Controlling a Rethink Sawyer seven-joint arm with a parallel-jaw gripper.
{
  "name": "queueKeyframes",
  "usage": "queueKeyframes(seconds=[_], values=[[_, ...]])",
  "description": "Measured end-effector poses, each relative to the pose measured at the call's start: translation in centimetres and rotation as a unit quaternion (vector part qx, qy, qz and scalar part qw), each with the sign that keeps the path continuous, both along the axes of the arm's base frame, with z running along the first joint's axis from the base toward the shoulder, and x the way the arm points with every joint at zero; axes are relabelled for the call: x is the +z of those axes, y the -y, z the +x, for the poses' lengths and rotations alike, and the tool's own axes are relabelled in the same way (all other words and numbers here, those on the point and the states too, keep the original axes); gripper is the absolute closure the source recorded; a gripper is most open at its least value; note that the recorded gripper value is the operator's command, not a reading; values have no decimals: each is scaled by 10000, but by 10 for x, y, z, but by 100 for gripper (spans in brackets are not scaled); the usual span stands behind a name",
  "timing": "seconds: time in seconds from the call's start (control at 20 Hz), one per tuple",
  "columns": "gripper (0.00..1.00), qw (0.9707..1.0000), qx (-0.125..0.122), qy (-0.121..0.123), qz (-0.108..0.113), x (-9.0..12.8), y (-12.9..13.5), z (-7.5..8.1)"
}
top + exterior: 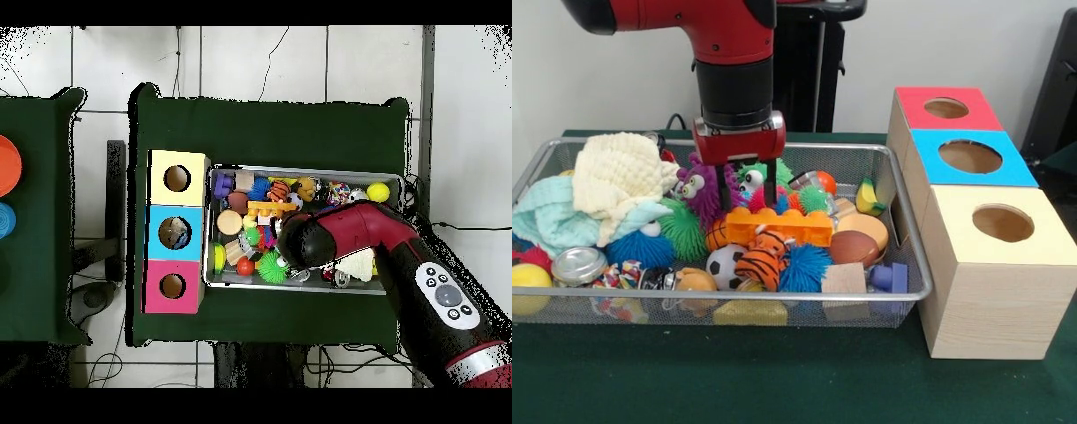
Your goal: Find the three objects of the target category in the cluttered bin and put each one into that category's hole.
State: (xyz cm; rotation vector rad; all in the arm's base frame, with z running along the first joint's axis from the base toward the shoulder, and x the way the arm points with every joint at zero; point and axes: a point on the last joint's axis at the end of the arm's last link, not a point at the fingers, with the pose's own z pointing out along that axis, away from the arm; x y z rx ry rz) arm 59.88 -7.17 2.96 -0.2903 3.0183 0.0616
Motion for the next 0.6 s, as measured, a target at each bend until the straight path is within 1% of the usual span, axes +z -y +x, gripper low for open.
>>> queueKeyframes(seconds=[0.2, 0.35, 0.5, 0.55, 0.6], values=[[0, 9997, 102, 232, 15, 0, -6, 5], [0, 9987, 105, 467, 178, -5, -13, 9], [0, 9979, 93, 567, 289, -11, -17, 9], [0, 9972, 71, 643, 380, -16, -20, 6], [0, 9968, 62, 678, 412, -18, -20, 5]])
